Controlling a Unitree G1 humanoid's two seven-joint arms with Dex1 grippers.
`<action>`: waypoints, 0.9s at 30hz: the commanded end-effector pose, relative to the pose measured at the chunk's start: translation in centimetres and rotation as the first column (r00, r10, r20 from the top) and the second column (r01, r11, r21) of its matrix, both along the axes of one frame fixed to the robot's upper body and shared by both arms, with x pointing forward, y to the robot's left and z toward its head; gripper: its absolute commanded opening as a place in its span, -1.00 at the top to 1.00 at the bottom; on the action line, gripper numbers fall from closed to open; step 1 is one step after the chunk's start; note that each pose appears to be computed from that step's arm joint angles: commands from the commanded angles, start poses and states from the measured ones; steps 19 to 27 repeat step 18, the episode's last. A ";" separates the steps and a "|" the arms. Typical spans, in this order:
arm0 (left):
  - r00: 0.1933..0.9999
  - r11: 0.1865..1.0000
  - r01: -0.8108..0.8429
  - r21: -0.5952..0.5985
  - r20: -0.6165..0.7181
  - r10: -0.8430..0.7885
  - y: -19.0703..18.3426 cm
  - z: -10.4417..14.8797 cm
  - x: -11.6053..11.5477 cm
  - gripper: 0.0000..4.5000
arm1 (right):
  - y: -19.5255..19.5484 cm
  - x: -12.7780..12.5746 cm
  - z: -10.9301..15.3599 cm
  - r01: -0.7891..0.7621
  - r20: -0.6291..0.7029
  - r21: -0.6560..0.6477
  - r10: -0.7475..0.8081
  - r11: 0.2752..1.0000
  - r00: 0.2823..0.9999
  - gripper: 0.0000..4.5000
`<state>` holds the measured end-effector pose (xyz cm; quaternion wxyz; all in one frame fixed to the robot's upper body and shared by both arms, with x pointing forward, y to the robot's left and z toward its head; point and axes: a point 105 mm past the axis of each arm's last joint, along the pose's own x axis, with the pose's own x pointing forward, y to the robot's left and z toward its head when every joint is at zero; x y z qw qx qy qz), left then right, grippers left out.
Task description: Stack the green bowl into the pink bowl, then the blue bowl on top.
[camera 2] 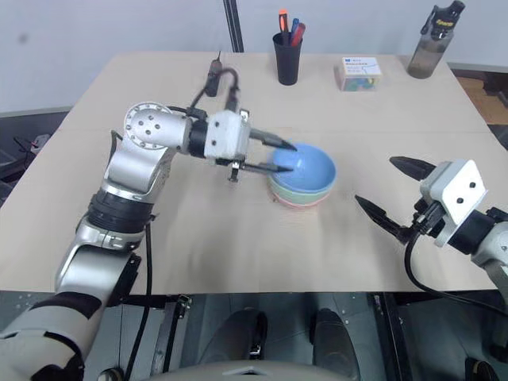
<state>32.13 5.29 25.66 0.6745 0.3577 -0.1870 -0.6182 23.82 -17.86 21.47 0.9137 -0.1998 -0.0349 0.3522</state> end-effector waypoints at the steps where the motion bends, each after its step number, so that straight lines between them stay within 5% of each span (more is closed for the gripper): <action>1: 0.954 0.950 -0.287 -0.120 -0.121 0.273 5.2 -0.8 2.0 0.19 | 0.7 1.2 -0.4 -0.039 -0.011 -0.043 0.039 0.998 0.999 -1.00; 4: 0.907 0.921 -0.353 -0.162 -0.301 0.295 7.3 -2.5 0.9 -0.15 | -0.5 2.4 -1.2 -0.016 -0.039 -0.086 0.012 0.996 0.999 -1.00; 8: 0.831 0.877 -0.468 -0.104 -0.389 0.397 10.2 -5.3 -1.3 -0.90 | -1.8 2.6 -2.3 -0.032 -0.097 -0.085 0.023 0.996 0.995 -1.00; 9: 0.814 0.867 -0.491 -0.087 -0.400 0.421 10.9 -5.9 -2.0 -0.96 | -2.2 2.6 -2.3 -0.030 -0.102 -0.092 0.020 0.995 0.995 -1.00; 14: 0.742 0.819 -0.570 -0.061 -0.465 0.482 13.2 -7.0 -5.0 -0.96 | -4.1 1.9 -2.2 -0.013 -0.126 -0.114 -0.002 0.993 0.992 -1.00; 27: 0.693 0.795 -0.607 -0.010 -0.497 0.522 14.3 -8.0 -5.8 -0.96 | -4.5 1.7 -1.8 -0.015 -0.124 -0.111 0.001 0.994 0.992 -1.00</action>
